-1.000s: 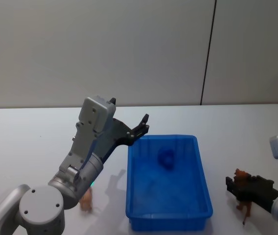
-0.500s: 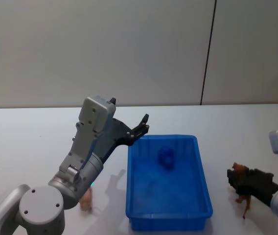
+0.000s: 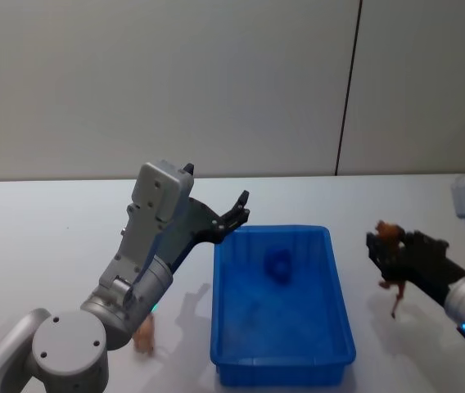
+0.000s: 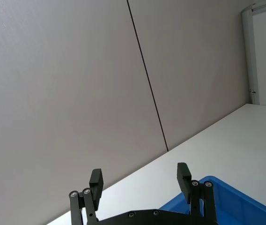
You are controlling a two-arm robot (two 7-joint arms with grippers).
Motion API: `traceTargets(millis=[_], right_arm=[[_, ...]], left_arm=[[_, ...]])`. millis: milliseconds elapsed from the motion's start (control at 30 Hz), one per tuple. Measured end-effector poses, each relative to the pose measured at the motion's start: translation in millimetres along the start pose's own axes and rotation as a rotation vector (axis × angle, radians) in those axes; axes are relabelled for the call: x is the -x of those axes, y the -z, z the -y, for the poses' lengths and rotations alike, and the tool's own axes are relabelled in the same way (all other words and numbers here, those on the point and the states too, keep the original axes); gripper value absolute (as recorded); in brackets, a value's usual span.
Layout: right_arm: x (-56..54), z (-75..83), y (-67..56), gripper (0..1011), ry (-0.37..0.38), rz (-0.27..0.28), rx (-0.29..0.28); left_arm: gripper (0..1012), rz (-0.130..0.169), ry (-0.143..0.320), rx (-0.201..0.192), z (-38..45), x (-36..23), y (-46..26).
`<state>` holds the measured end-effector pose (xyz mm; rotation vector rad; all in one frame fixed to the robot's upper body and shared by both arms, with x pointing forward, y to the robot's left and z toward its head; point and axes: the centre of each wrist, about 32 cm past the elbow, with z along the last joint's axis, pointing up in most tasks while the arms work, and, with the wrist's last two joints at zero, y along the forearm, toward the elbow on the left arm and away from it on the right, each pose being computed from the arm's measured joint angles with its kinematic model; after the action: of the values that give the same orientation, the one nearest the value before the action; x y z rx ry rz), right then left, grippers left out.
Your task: Pick up the two dolls from the table and place them into the box.
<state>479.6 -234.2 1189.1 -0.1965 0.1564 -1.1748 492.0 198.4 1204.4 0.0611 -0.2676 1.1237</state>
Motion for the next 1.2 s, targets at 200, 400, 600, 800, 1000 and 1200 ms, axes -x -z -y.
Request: traceTargets(millis=[200, 400, 600, 800, 1000, 1200], right_arm=[[7.6, -4.7, -16.2, 420, -0.057, 0.01, -0.067], [18.5, -12.7, -27.0, 420, -0.127, 0.001, -0.097], [30.6, -22.2, -28.7, 420, -0.186, -0.02, -0.091], [42.0, -31.3, -24.2, 420, -0.228, -0.032, -0.063], [48.0, -36.4, -18.9, 545, -0.244, -0.033, -0.035], [52.5, -39.9, -13.4, 718, -0.253, -0.032, -0.012]], left_arm=[[1001, 0.0, 0.0, 0.0, 0.0, 0.0, 0.0], [1001, 0.0, 0.0, 0.0, 0.0, 0.0, 0.0], [1001, 0.0, 0.0, 0.0, 0.0, 0.0, 0.0], [1001, 0.0, 0.0, 0.0, 0.0, 0.0, 0.0], [1001, 0.0, 0.0, 0.0, 0.0, 0.0, 0.0], [1001, 0.0, 0.0, 0.0, 0.0, 0.0, 0.0]])
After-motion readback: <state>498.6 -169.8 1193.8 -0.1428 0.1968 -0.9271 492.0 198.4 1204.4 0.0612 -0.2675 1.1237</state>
